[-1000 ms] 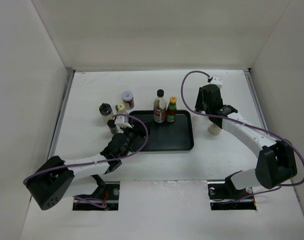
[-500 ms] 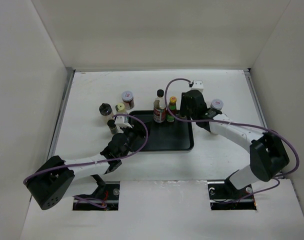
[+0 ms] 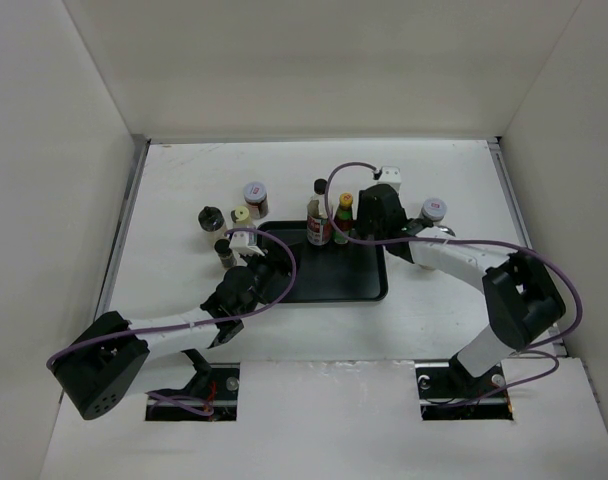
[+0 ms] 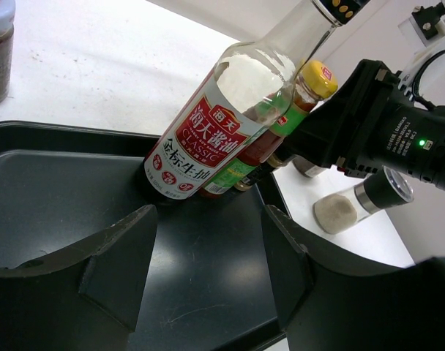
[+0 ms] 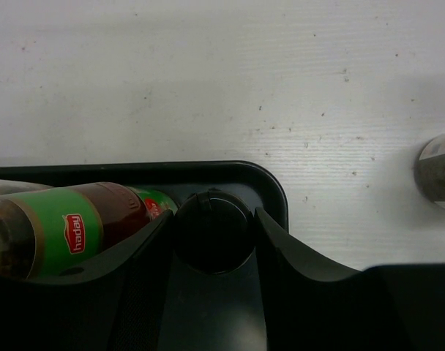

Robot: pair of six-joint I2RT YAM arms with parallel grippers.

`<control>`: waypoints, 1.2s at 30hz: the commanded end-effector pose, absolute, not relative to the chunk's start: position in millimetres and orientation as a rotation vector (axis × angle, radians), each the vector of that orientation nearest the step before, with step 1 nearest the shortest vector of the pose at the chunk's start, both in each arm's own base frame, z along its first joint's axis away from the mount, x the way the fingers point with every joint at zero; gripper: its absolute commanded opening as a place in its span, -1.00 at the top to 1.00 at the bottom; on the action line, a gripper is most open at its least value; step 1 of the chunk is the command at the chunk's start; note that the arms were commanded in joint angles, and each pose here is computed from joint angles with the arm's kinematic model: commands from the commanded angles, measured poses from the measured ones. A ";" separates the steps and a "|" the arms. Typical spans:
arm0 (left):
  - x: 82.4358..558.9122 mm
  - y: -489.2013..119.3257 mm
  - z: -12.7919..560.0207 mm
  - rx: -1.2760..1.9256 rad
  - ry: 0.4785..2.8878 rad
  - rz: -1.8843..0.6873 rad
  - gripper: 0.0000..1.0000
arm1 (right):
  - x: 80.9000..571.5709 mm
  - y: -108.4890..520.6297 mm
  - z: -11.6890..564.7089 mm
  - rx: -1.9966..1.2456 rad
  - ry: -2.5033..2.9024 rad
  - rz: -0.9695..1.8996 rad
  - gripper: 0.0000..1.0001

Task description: Organize the condiment bottles

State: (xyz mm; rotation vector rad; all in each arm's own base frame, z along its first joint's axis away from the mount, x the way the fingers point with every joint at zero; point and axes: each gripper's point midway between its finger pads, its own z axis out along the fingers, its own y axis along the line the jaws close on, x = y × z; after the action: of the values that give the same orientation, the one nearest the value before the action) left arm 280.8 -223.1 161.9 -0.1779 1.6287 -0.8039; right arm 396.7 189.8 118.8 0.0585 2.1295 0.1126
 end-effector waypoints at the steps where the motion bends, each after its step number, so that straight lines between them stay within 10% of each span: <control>1: 281.5 -224.7 176.2 -0.195 1.575 -0.849 -0.14 | 403.4 196.4 130.1 0.090 2.076 0.152 -0.07; 13: 279.5 -224.5 180.9 -0.193 1.561 -0.857 -0.14 | 388.2 172.9 195.3 0.159 1.931 0.216 -0.35; 17: 277.9 -223.9 185.2 -0.192 1.551 -0.865 -0.14 | 369.0 125.0 226.8 0.290 1.816 0.184 0.39; 20: 278.2 -224.5 183.9 -0.195 1.553 -0.867 -0.14 | 343.6 66.8 232.5 0.451 1.747 0.042 0.56; 28: 277.0 -226.0 184.5 -0.192 1.553 -0.874 -0.14 | 302.9 -14.9 187.2 0.667 1.803 -0.237 -0.66; 36: 275.7 -227.0 186.2 -0.186 1.552 -0.879 -0.14 | 323.4 19.9 158.0 0.551 1.935 -0.114 -0.74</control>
State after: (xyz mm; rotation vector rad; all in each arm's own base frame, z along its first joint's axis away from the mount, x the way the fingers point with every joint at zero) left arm 279.2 -224.3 166.3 -0.1806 1.6183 -0.8192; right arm 313.6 6.6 154.2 0.5718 1.9404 -0.1922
